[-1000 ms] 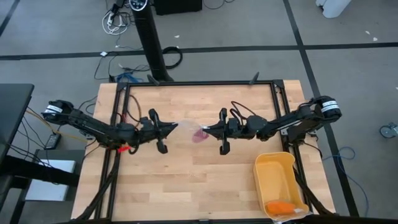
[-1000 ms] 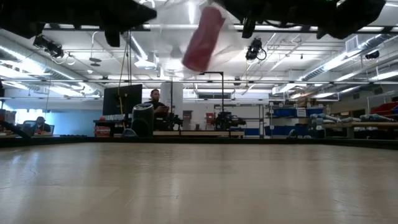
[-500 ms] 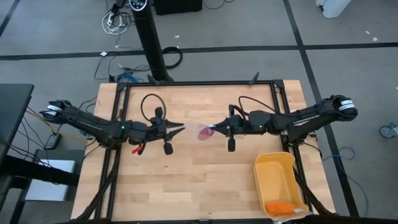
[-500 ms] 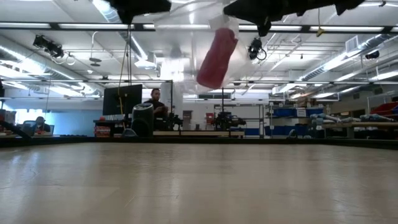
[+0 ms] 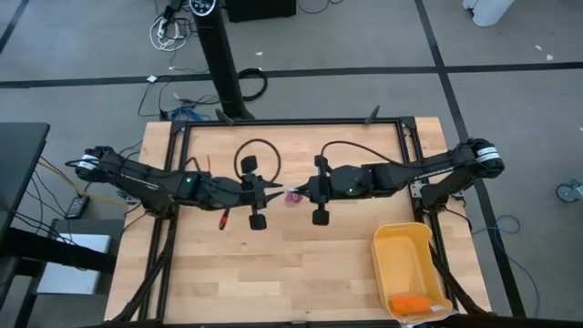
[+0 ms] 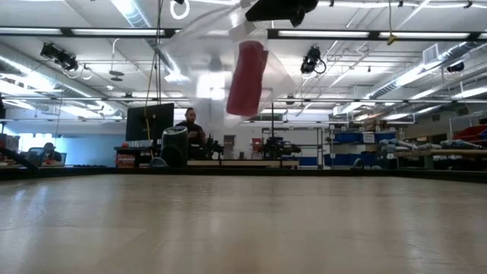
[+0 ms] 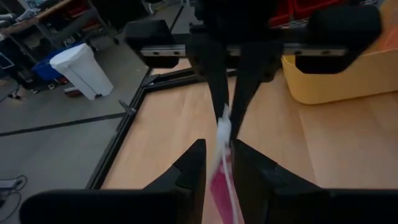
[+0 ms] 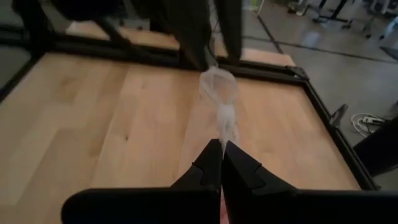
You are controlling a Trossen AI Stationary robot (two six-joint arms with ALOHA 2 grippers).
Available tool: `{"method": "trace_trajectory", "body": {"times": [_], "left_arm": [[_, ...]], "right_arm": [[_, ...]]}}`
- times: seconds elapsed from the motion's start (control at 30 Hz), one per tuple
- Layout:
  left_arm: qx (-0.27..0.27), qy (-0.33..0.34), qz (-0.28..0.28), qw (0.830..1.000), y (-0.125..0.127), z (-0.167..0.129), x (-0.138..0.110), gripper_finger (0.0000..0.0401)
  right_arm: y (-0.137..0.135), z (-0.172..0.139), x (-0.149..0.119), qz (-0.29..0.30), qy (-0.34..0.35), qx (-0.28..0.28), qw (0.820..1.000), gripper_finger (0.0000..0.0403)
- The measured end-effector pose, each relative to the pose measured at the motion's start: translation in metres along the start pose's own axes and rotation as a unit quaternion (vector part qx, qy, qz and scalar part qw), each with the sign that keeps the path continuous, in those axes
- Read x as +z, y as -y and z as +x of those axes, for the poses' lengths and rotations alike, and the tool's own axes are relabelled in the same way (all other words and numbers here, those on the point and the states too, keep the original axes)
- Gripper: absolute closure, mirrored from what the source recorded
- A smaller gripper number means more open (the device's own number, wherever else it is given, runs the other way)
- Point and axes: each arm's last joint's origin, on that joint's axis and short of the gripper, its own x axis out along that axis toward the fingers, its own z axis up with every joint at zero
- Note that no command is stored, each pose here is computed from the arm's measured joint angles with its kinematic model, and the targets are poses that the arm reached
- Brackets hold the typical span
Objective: Roll bandage
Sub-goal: Close the transparent zip bag
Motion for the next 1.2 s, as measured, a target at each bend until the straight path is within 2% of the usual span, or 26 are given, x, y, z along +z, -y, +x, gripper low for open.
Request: {"method": "trace_trajectory", "body": {"times": [0.3, 0.67, 0.97, 1.07, 1.2], "left_arm": [[-0.029, -0.009, -0.027, 0.999, -0.004, 0.008, 0.004, 0.0319], [-0.066, -0.026, -0.036, 0.997, -0.003, 0.013, -0.001, 0.0319], [-0.068, -0.021, -0.035, 0.997, -0.001, 0.017, -0.001, 0.0321], [-0.062, -0.025, -0.032, 0.997, 0.0, 0.019, -0.002, 0.0333], [-0.047, -0.032, -0.029, 0.998, 0.0, 0.02, -0.004, 0.0372]], "right_arm": [[-0.009, 0.013, 0.013, -0.042, -0.035, -0.001, 0.999, 0.0403], [-0.008, 0.013, 0.017, -0.048, -0.031, -0.006, 0.998, 0.0403], [-0.008, 0.013, 0.017, -0.051, -0.029, -0.006, 0.998, 0.0403], [-0.009, 0.013, 0.017, -0.051, -0.029, -0.006, 0.998, 0.0403], [-0.009, 0.013, 0.017, -0.052, -0.031, -0.01, 0.998, 0.0403]]}}
